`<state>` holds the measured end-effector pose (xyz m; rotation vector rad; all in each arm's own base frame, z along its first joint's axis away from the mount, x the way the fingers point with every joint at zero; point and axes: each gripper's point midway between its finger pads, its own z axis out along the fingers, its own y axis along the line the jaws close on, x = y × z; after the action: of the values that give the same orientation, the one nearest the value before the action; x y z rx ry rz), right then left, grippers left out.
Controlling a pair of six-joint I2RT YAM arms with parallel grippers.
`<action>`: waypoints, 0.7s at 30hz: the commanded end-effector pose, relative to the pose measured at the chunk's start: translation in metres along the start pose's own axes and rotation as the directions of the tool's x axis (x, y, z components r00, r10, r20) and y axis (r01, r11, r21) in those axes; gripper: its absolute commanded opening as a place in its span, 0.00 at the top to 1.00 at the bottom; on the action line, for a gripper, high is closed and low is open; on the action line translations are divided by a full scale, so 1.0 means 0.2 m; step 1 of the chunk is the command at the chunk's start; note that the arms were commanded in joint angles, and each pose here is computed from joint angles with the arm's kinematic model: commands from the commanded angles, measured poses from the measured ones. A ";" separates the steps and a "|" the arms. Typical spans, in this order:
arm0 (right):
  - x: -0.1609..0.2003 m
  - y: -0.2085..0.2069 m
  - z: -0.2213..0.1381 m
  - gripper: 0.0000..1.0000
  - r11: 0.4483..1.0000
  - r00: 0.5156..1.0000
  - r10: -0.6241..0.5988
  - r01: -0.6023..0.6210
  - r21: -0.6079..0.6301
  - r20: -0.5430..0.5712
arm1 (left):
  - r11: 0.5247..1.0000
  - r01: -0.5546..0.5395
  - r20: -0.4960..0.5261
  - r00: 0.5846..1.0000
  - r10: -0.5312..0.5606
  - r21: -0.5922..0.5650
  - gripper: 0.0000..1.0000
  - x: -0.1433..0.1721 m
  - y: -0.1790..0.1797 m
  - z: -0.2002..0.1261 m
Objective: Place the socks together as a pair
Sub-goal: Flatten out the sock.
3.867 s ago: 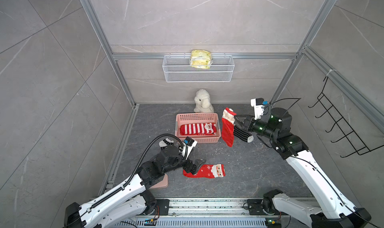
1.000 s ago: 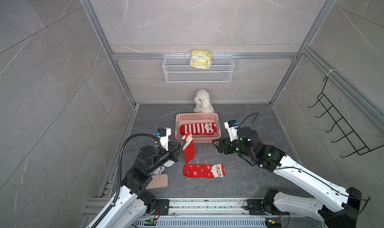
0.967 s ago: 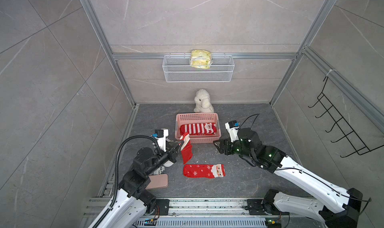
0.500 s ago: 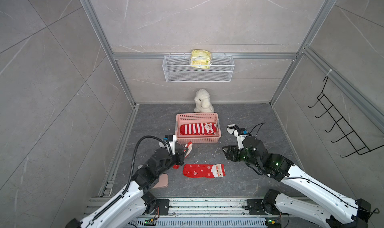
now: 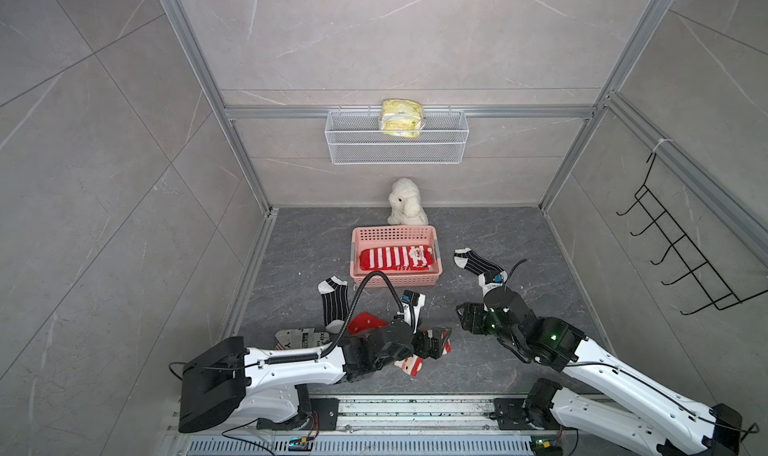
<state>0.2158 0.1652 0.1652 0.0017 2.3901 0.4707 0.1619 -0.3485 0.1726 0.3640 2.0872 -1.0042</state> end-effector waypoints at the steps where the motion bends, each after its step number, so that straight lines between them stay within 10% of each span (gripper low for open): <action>1: 0.09 -0.04 0.02 0.35 0.997 0.995 0.081 -0.081 0.012 -0.049 | 0.991 0.028 0.132 0.991 -0.011 -0.131 0.06 -0.17 0.12 -0.18; 10: 0.35 0.11 0.09 0.52 0.969 0.965 0.215 -0.230 -0.091 -0.154 | 0.898 0.096 0.070 0.995 -0.073 -0.430 0.24 -0.12 0.65 -0.58; 21: 0.70 0.46 0.17 0.56 0.982 0.977 0.143 -0.160 -0.098 -0.159 | 0.830 0.088 -0.198 0.952 -0.233 -0.551 0.47 -0.03 0.93 -0.51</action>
<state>0.1145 0.2552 0.0733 -0.0157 2.5939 0.6326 0.2148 -0.1420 0.1143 -0.0980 2.4968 -0.4308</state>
